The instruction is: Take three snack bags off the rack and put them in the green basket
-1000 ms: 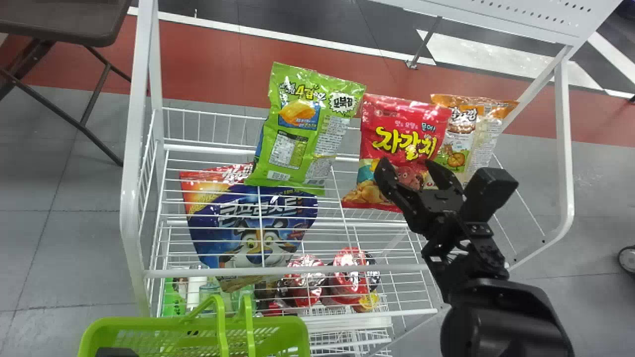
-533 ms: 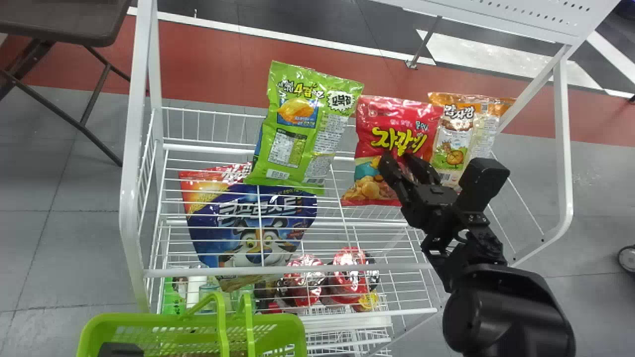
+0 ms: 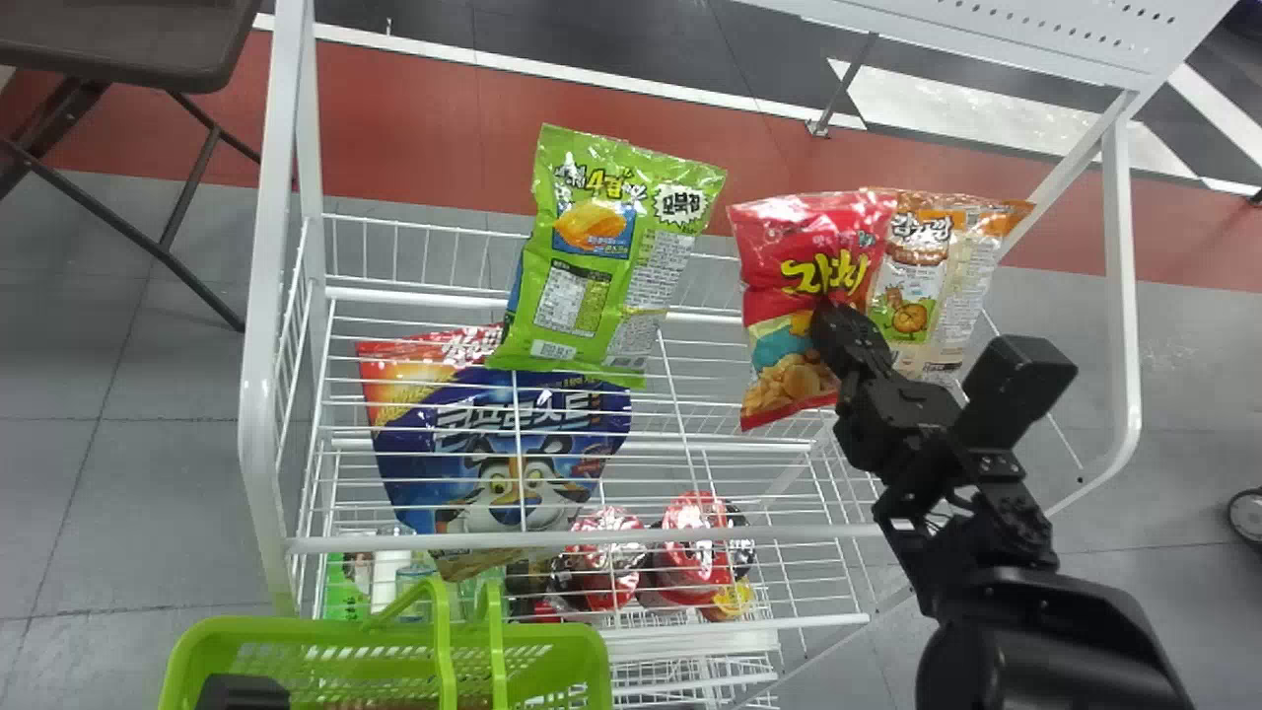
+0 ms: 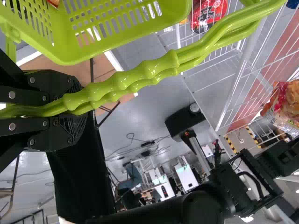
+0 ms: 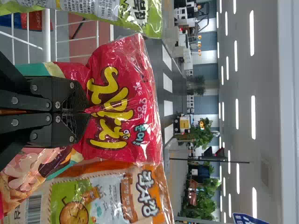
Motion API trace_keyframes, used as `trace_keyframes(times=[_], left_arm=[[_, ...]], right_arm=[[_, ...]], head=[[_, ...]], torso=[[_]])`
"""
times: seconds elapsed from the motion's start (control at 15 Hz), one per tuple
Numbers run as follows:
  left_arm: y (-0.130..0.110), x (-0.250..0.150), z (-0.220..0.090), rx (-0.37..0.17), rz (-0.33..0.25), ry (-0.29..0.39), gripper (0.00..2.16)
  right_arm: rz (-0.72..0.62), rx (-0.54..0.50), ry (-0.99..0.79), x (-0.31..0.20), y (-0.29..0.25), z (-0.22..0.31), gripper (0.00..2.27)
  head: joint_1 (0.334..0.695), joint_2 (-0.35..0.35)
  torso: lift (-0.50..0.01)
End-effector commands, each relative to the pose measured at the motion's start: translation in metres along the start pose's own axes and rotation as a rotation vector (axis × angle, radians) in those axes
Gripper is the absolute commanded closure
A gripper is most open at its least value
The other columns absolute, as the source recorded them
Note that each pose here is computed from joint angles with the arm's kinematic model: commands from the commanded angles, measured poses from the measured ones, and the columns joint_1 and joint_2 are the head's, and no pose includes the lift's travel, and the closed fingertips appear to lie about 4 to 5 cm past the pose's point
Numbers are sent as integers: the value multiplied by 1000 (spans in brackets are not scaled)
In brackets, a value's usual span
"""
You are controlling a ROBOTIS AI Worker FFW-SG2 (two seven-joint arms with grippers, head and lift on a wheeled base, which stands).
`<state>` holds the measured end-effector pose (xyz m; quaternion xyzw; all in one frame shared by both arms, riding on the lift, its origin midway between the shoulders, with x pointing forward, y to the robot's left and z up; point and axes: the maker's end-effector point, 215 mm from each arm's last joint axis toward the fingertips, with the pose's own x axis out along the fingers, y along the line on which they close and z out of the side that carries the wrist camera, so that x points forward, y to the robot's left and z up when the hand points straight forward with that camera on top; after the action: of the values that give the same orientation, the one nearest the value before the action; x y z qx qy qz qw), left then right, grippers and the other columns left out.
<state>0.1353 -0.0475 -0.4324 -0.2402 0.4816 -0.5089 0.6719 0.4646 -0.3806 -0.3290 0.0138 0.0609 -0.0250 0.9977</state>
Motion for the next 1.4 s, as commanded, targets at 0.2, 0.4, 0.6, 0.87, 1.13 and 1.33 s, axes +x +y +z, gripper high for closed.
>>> trace_keyframes(times=[0.2, 0.4, 0.6, 0.87, 1.13, 1.33], left_arm=[[1, 1, 1, 2, 1, 2, 1544], [3, 0, 2, 1, 5, -3, 1544], [2, 1, 4, 5, 3, -17, 1544], [0, 2, 6, 9, 1, -23, 1544], [-2, 3, 8, 18, -2, -32, 1544], [-3, 2, 6, 23, -5, -34, 1544]], right_arm=[[126, 104, -44, -52, 18, 35, 2186], [319, 244, 174, -89, 67, -3, 2179], [508, 379, 420, -136, 125, -45, 2182], [657, 651, 806, -230, 176, -84, 2186], [658, 653, 888, -244, 187, -107, 2186], [636, 639, 1053, -265, 204, -164, 2186]], head=[[695, -350], [695, -350], [695, -350], [695, -350], [695, -350], [695, -350]], torso=[[-26], [-26], [-26], [-26], [-26], [-26]])
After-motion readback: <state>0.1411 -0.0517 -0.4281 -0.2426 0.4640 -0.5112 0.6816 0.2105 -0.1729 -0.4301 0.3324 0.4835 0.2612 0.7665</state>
